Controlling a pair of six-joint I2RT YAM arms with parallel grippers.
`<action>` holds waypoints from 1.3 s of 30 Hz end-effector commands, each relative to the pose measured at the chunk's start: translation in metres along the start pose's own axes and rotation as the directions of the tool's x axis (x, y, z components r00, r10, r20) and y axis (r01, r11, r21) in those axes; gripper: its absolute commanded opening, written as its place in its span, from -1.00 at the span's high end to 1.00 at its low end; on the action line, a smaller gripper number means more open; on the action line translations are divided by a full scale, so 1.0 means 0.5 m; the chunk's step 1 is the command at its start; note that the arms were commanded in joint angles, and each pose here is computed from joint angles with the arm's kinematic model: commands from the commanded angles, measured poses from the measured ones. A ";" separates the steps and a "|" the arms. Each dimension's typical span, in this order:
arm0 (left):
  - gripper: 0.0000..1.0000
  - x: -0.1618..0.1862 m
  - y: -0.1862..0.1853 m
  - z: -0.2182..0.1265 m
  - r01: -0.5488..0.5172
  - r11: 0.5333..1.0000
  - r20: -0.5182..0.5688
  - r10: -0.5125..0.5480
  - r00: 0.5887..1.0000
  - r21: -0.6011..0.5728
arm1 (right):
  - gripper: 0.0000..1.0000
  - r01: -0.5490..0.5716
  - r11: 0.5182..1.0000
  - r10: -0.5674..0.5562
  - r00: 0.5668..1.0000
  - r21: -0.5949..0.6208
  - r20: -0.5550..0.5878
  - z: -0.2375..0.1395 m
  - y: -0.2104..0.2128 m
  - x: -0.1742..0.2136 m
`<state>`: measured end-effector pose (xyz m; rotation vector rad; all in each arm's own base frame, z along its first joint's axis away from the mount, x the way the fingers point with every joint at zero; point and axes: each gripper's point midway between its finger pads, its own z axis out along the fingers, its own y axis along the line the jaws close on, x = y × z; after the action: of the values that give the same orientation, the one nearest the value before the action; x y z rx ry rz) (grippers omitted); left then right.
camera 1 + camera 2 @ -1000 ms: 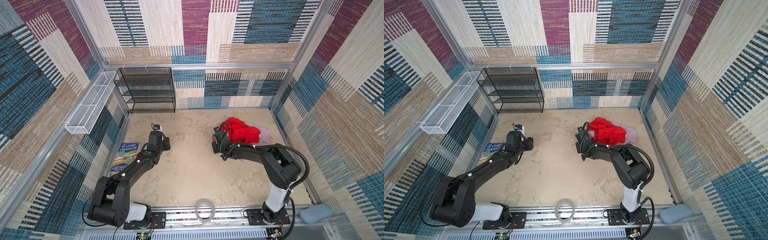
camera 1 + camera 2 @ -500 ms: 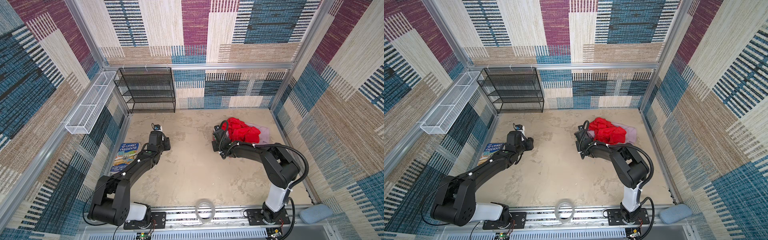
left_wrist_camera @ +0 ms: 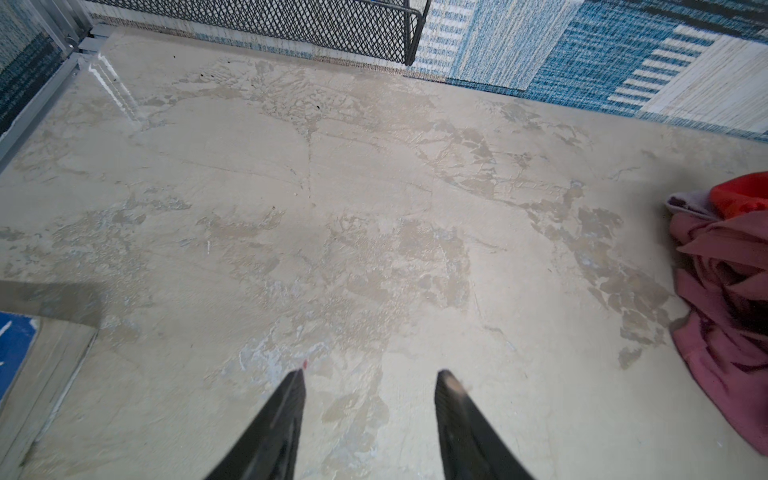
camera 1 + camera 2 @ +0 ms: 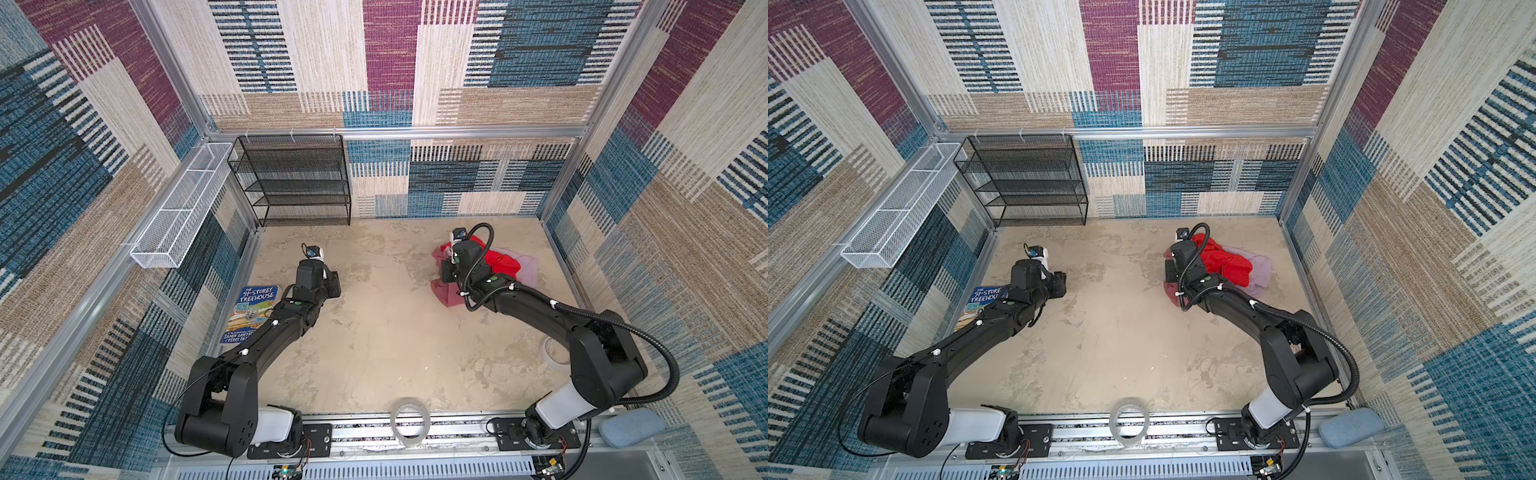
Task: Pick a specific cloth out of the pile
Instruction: 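Close the right gripper on the pink shirt edge, then lift the pink shirt up out of the pile with the right gripper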
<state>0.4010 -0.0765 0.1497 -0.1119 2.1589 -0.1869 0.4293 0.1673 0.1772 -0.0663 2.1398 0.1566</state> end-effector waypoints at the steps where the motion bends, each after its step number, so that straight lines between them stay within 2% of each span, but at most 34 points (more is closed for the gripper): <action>1: -0.08 -0.010 -0.006 0.001 0.013 1.000 0.007 -0.013 1.000 0.011 | 1.00 -0.051 0.997 0.055 0.996 -0.057 0.069 -0.026 -0.007 -0.050; 11: -0.08 -0.020 -0.016 -0.001 0.010 0.999 0.009 -0.011 1.000 0.031 | 1.00 -0.109 0.992 0.117 0.978 -0.058 0.170 -0.084 -0.096 -0.146; 25: -0.08 -0.032 -0.013 -0.016 -0.014 1.000 0.017 0.014 1.000 0.021 | 1.00 -0.201 0.979 0.191 0.952 0.018 0.237 -0.083 -0.257 -0.224; 32: -0.08 -0.035 -0.016 -0.018 -0.015 1.000 0.017 0.015 1.000 0.025 | 1.00 -0.227 0.974 0.213 0.940 0.023 0.265 -0.084 -0.296 -0.258; 39: -0.08 -0.038 -0.019 -0.016 -0.009 0.999 0.020 0.008 1.000 0.032 | 1.00 -0.211 0.977 0.203 0.927 -0.010 0.315 -0.111 -0.289 -0.310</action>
<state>0.4029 -0.0788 0.1665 -0.1011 2.1460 -0.1994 0.4813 0.0120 0.3029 0.2120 1.8834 0.2291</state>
